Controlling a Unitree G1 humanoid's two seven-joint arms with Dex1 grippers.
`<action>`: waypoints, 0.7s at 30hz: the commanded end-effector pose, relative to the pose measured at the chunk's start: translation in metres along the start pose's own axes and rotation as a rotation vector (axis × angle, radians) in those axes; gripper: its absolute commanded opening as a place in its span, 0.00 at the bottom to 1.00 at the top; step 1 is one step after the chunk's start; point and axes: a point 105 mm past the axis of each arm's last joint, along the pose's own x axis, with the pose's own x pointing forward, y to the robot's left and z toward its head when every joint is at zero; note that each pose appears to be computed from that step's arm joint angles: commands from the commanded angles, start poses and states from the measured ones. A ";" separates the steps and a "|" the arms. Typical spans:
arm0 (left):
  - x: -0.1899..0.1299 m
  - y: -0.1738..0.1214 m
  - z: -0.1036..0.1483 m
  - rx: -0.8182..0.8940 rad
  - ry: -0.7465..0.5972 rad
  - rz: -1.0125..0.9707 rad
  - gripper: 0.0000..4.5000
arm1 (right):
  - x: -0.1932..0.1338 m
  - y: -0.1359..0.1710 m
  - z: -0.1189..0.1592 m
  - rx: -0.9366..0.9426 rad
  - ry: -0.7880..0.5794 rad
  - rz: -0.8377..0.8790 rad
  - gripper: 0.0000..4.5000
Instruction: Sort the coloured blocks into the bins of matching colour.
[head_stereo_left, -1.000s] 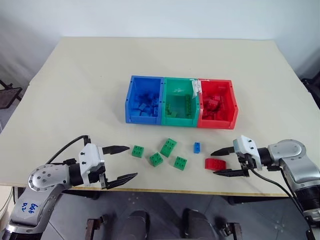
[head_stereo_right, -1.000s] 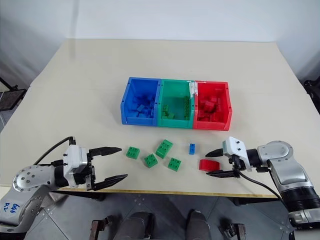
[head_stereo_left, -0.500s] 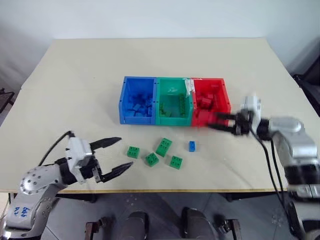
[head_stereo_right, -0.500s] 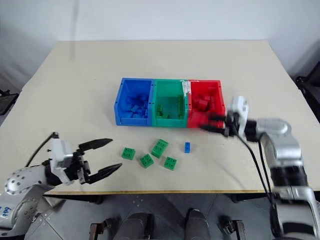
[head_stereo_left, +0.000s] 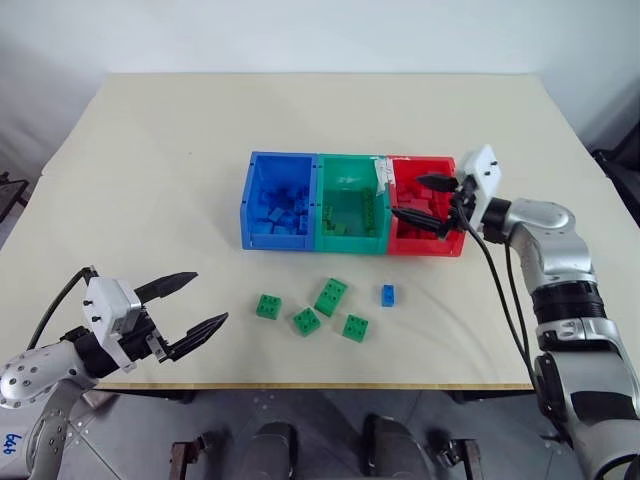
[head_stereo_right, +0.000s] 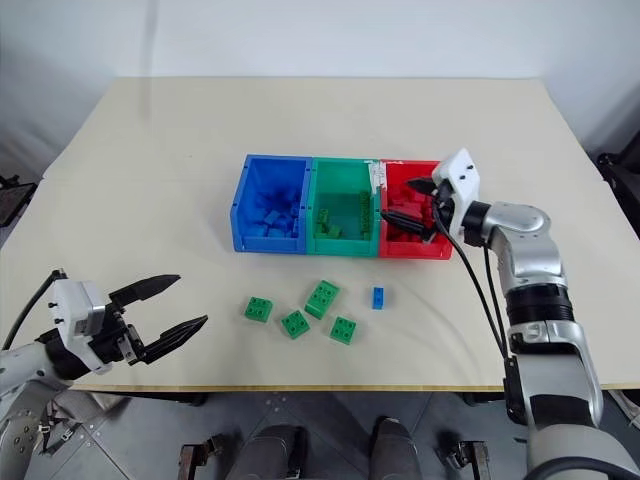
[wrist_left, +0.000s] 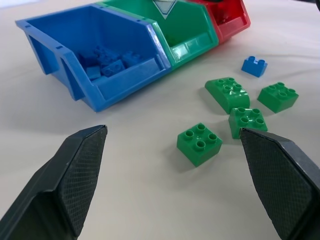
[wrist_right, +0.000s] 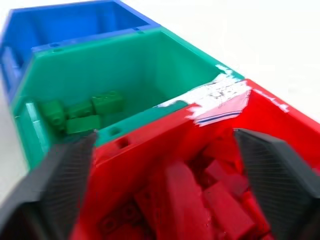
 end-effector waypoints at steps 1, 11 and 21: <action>0.013 -0.009 0.011 0.031 -0.031 -0.074 1.00 | -0.035 0.005 0.016 -0.069 -0.081 0.047 1.00; 0.049 -0.031 0.009 0.060 -0.033 -0.310 1.00 | -0.124 0.055 -0.042 -0.071 0.202 0.265 1.00; 0.037 -0.030 0.000 0.068 0.004 -0.304 1.00 | -0.043 0.105 -0.041 -0.034 0.164 0.437 1.00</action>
